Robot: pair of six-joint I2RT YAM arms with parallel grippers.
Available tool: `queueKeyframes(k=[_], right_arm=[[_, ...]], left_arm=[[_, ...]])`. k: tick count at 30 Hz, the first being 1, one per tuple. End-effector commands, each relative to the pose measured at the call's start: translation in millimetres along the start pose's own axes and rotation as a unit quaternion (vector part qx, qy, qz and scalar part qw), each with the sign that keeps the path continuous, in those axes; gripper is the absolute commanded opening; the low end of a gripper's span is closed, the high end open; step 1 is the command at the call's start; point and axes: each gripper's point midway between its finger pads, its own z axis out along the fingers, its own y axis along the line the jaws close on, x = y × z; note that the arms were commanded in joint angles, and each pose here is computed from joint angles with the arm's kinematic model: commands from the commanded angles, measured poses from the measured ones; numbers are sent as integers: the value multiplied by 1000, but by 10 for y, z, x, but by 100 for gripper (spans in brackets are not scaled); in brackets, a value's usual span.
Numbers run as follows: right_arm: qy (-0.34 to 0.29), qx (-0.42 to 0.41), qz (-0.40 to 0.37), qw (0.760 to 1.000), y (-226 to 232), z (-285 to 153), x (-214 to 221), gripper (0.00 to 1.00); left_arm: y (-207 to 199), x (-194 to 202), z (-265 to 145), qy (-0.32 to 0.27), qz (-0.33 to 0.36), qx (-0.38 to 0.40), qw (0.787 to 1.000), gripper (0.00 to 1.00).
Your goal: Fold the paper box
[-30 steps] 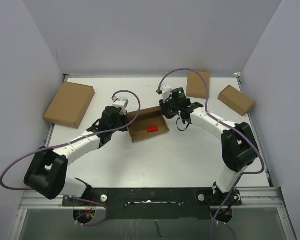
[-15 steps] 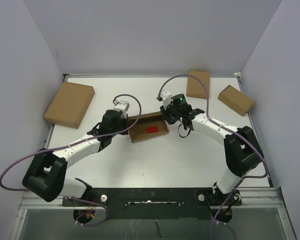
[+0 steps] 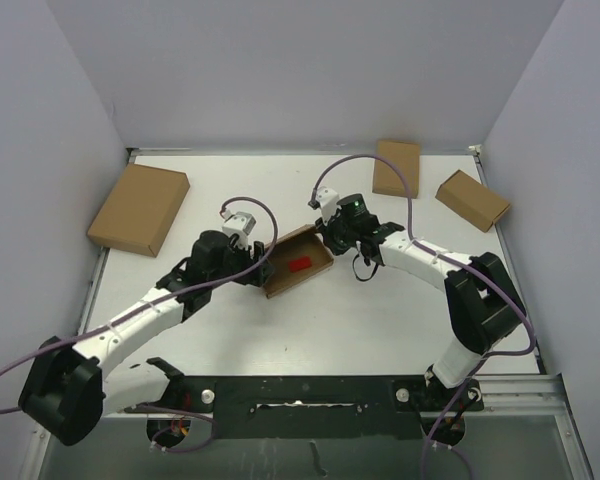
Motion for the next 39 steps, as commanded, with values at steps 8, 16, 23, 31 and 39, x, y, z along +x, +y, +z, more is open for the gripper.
queueKeyframes(k=[8, 16, 23, 31, 39], right_arm=[[-16, -20, 1, 1000, 104, 2, -78, 12], [-18, -25, 5, 1000, 75, -18, -59, 12], [-21, -41, 0, 999, 76, -65, -45, 16], [-20, -74, -20, 997, 79, -173, -22, 28], [-26, -150, -47, 987, 82, -526, 89, 46]], left_arm=[[-521, -224, -784, -21, -18, 111, 993, 67], [-533, -868, -1063, -83, -43, 86, 992, 52], [-423, -1274, -763, -76, -58, 75, 993, 37], [-383, -1149, -155, -3, -60, 88, 994, 30], [-328, -895, 117, 38, -68, 95, 992, 29]])
